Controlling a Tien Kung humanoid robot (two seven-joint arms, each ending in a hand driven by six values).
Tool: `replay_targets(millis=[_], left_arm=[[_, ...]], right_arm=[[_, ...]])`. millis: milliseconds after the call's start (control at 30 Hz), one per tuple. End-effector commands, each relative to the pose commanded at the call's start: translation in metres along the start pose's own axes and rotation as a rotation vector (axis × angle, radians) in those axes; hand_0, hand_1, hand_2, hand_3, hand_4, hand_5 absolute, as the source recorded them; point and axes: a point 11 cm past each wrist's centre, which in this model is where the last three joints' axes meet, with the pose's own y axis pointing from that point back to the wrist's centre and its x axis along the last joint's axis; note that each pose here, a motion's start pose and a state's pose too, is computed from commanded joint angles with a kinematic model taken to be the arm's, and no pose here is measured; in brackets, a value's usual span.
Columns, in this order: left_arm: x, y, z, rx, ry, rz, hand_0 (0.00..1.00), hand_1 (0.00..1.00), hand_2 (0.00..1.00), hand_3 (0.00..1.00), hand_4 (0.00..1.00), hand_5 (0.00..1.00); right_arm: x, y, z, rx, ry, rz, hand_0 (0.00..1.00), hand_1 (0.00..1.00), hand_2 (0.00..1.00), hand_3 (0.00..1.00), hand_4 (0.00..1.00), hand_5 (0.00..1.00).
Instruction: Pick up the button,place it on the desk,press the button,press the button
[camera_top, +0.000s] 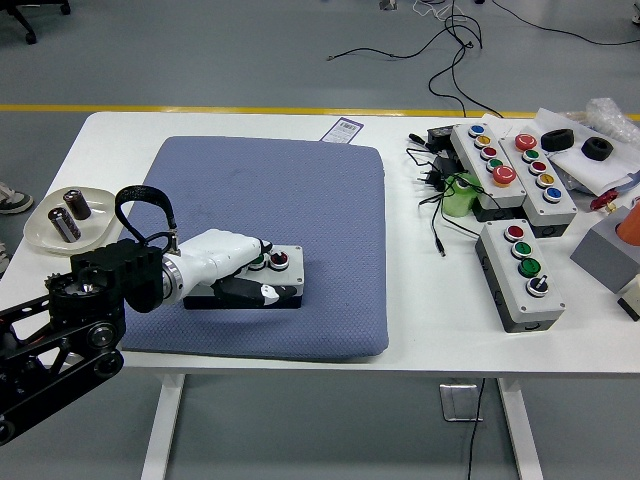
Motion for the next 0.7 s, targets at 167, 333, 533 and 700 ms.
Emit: replay_targets(millis=[167,333,533,700], left_arm=[[0.009,0.002,0.002,-0.017,0.014,0.061,0.034,0.002,0.002,0.782,0.755,0.998],[0.045,0.016,0.008,-0.081,0.100,0.258,0.034,0.002,0.002,0.782,0.755,0.998],[0.095,0.036,-0.004,-0.145,0.331,0.531,0.032,0.002,0.002,0.805,0.756,0.998],[0.123,0.044,-0.036,-0.195,0.583,0.738,0.101,0.207,0.267,0.998,0.735,0.998]], right_arm=[[0.000,0.000,0.000,0.000,-0.001,-0.001,0.621,0.685,0.729,0.640,0.351,0.151],[-0.001,0.000,0.000,0.000,-0.001,-0.001,0.621,0.685,0.729,0.640,0.351,0.151],[0.000,0.000,-0.001,0.002,-0.002,-0.001,0.623,0.685,0.729,0.639,0.351,0.151],[0.000,0.000,-0.001,0.002,-0.002,-0.001,0.623,0.685,0.729,0.639,0.351,0.151]])
